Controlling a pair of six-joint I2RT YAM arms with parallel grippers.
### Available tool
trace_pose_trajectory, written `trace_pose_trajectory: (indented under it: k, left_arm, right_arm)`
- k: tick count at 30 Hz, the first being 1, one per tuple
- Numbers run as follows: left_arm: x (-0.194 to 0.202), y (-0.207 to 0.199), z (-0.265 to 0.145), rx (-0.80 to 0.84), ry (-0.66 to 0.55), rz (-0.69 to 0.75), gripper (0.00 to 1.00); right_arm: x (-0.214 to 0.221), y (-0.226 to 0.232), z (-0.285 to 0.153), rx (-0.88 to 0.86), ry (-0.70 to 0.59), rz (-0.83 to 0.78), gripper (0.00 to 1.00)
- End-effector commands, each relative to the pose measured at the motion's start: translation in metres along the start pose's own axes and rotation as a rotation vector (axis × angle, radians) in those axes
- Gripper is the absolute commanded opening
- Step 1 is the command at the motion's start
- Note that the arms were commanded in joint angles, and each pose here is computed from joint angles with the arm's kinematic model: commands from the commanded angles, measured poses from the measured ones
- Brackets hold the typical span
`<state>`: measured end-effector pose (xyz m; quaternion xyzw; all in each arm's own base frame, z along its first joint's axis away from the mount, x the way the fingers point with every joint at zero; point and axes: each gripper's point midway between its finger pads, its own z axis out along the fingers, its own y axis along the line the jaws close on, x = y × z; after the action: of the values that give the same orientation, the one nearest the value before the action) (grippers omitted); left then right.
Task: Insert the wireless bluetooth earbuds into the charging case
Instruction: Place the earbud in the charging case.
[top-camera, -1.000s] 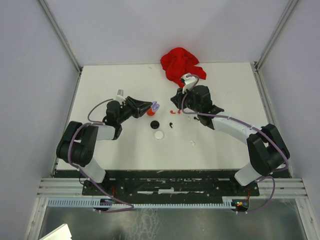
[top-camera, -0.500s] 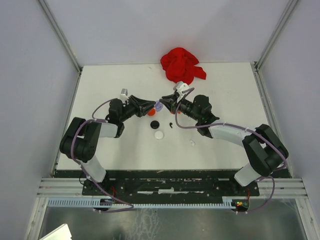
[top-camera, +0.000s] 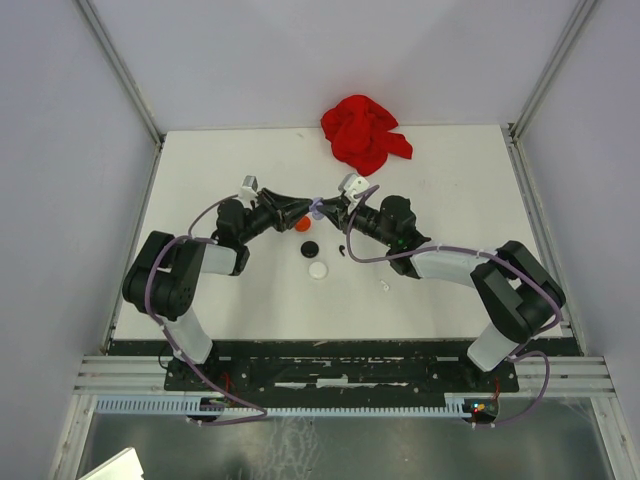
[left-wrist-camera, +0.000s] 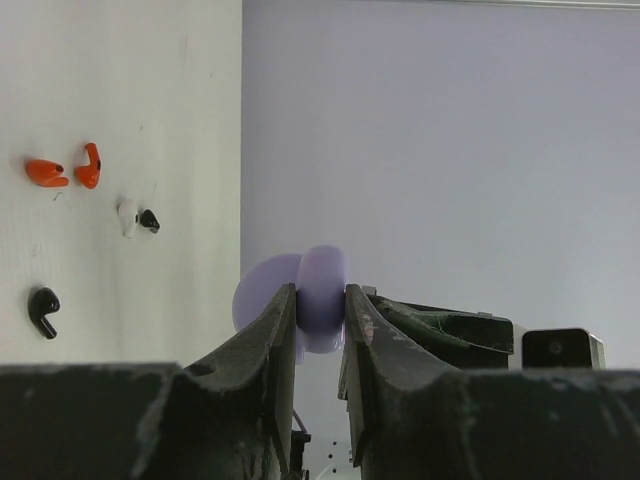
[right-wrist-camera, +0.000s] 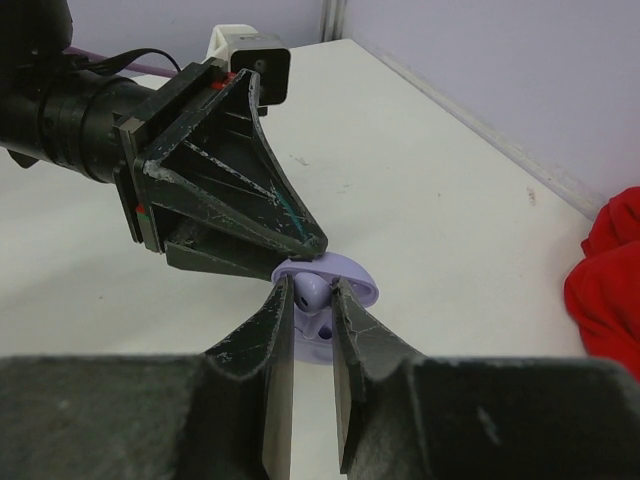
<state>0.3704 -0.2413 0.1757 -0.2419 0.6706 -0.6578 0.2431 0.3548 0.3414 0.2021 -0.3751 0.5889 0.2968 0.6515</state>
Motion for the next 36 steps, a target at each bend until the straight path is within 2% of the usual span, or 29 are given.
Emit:
trace_pose_trajectory:
  k: [1, 33, 36]
  left_arm:
    - [0.007, -0.028, 0.0, 0.094, 0.039, 0.009, 0.03]
    - [0.005, -0.035, -0.002, 0.134, 0.022, -0.019, 0.03]
    - [0.001, -0.034, -0.001, 0.134, 0.006, -0.024, 0.03]
  right_arm:
    - [-0.016, -0.004, 0.003, 0.015, -0.064, -0.034, 0.01]
    - [-0.002, -0.007, -0.002, 0.049, -0.033, -0.023, 0.01]
    - [-0.003, -0.006, -0.003, 0.051, -0.032, -0.001, 0.1]
